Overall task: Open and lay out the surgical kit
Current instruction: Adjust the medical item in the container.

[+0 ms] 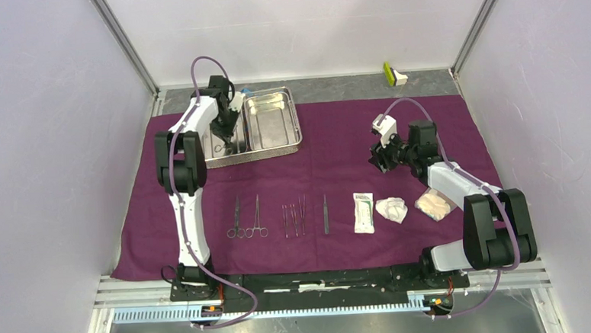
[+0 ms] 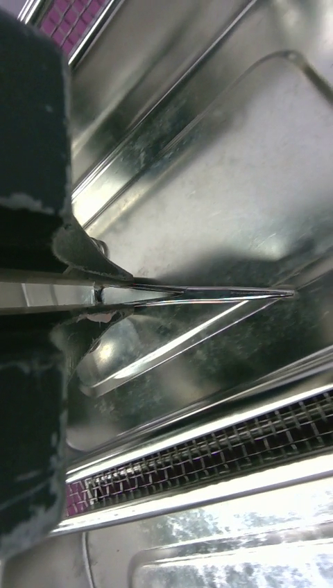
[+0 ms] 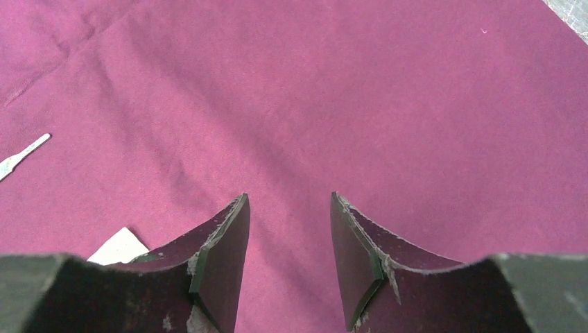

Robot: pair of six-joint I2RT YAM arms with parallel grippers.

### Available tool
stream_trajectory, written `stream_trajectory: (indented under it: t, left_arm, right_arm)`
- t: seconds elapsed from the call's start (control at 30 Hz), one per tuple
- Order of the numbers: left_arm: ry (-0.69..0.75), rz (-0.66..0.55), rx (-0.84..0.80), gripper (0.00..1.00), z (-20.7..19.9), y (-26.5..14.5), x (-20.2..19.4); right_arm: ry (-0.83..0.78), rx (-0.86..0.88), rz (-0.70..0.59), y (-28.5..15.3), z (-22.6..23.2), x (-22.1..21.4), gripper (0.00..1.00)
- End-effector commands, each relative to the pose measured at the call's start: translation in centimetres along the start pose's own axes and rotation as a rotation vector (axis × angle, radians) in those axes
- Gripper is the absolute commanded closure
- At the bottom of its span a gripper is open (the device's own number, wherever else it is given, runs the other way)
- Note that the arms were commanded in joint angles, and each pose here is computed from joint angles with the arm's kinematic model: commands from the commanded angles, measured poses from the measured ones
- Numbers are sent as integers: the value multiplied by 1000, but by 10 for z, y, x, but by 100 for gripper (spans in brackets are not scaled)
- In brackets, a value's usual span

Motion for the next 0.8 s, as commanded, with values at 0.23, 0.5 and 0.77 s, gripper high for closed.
stream_trajectory:
  t: [0.23, 0.5, 0.77]
  left_arm:
    - [27, -58, 41, 98, 28, 6, 22]
    - [42, -133, 22, 90, 29, -21, 33]
    - [113, -151, -7, 57, 31, -38, 22]
  right_arm:
    - [-31, -3, -44, -1, -5, 19, 47]
    - [-32, -1, -46, -1, -4, 20, 47]
    - [-28, 3, -42, 0, -4, 18, 47]
Point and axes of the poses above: each gripper's point midway between its finger pads, its own y axis out along the fingers, its own z axis along the line the jaws close on, x = y × z, the point moved 1 cm from there along -y, back along the fingers, and after that the axes turned 11 degrees about y, right-handed, at the moved point
